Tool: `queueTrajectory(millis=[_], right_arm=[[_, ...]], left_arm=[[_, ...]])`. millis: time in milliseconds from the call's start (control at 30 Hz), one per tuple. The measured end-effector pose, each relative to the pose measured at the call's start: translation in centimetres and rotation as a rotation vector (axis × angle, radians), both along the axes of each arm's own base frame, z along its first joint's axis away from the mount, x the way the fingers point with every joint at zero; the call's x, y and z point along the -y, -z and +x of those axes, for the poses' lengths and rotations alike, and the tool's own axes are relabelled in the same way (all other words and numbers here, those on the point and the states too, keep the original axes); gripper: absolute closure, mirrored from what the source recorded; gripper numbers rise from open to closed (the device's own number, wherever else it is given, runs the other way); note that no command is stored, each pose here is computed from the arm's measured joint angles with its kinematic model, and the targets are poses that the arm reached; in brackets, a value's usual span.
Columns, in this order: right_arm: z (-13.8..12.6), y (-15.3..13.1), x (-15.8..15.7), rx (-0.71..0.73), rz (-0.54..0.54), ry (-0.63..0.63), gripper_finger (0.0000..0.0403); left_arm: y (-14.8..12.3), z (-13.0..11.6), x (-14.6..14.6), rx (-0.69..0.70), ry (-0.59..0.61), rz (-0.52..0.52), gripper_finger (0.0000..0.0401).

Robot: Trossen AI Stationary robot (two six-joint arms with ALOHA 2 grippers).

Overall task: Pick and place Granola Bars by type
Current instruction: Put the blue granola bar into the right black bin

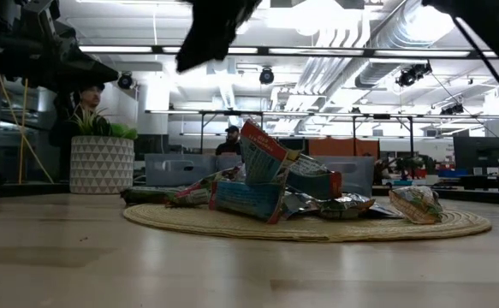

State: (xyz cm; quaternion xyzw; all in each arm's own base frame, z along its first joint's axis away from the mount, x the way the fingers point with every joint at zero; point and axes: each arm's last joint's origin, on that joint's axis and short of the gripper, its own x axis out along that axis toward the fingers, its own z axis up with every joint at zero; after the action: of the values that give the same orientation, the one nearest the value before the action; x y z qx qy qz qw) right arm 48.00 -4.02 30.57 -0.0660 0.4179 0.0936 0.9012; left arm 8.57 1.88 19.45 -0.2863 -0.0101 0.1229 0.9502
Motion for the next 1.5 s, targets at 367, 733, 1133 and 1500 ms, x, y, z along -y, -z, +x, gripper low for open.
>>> queueTrajectory(millis=[367,733,1133,1500], right_arm=[[2.7,7.8,0.1,-0.160,0.070,-0.031,0.0228],[3.1,9.7,-0.1,-0.172,0.071,-0.048,0.0224],[2.3,14.9,0.0,-0.238,0.088,-0.007,0.0224],[2.0,16.9,0.0,-0.233,0.073,0.049,0.0233]], left_arm=[[0.0,0.0,0.0,0.000,-0.001,0.000,0.0391],[0.0,0.0,0.0,0.000,-0.001,0.000,0.0391],[0.0,0.0,0.0,-0.002,-0.001,0.000,0.0391],[0.0,0.0,0.0,-0.004,-0.001,-0.001,0.0391]])
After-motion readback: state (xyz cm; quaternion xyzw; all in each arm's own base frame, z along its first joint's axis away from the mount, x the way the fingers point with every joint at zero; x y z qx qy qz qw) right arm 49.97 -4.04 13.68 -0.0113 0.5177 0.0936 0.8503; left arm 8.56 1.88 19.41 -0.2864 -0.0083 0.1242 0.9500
